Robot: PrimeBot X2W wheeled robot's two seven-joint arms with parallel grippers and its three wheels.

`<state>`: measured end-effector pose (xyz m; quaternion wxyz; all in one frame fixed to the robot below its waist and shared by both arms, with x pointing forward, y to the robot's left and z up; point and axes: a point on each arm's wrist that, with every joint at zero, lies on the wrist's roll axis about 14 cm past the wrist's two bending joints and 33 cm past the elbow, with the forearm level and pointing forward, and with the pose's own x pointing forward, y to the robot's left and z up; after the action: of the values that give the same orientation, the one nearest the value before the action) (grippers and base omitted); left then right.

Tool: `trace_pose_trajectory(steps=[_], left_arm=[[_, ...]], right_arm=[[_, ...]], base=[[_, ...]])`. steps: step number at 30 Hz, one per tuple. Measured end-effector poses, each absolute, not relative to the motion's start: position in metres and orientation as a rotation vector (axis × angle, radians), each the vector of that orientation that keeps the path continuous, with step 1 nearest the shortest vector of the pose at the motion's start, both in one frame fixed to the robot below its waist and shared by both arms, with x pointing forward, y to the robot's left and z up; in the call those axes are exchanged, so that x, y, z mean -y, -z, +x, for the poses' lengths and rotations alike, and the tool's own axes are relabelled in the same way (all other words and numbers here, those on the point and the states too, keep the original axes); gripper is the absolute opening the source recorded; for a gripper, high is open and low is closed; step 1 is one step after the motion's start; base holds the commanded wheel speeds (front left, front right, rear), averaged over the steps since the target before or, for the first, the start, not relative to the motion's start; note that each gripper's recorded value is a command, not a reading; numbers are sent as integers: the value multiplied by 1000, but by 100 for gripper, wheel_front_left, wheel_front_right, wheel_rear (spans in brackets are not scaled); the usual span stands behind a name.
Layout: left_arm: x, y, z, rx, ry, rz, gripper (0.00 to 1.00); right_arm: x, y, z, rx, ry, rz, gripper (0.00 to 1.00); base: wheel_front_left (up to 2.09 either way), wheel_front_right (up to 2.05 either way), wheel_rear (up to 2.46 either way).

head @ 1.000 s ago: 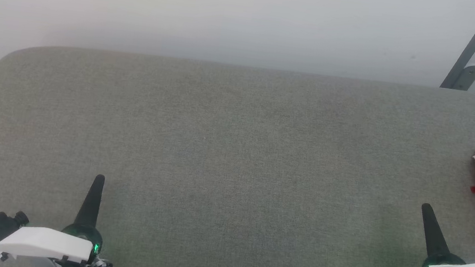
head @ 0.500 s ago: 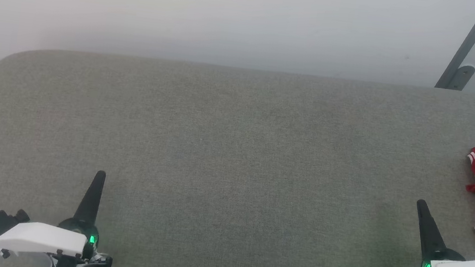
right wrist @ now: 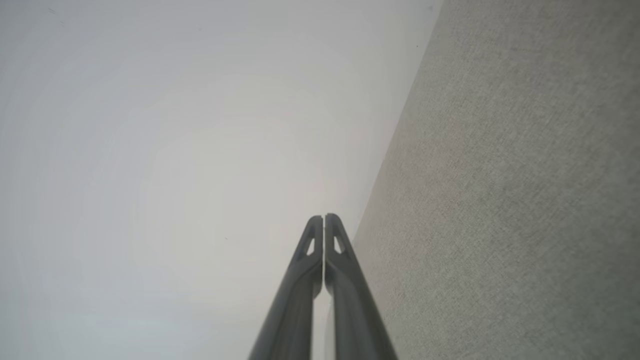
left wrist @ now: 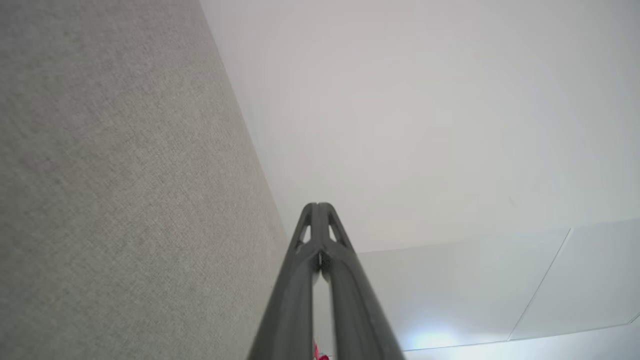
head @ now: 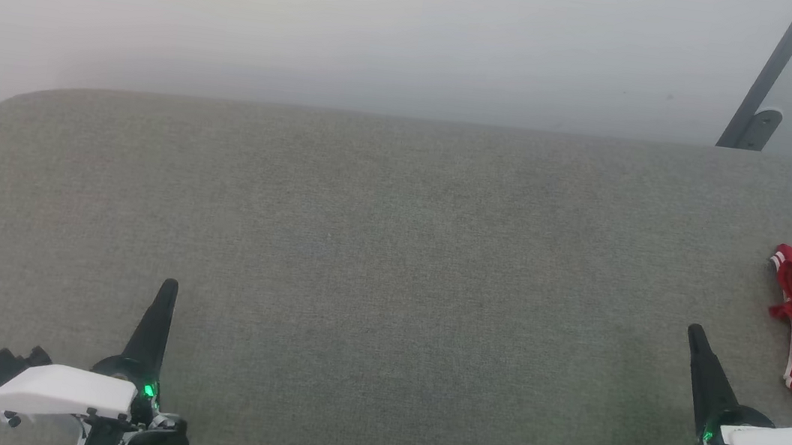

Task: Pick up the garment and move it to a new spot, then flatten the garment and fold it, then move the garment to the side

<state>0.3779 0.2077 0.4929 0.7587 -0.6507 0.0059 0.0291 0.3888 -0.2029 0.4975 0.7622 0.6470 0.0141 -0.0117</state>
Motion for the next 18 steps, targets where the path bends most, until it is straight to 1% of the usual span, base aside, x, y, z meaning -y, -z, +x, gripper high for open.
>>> trace_pose_trajectory(steps=[18], left_arm=[[-202, -501, 385, -11, -24, -1539, 0]], right_arm=[[200, -503, 388, -13, 10, 1534, 0]], base=[[0, 0, 0]])
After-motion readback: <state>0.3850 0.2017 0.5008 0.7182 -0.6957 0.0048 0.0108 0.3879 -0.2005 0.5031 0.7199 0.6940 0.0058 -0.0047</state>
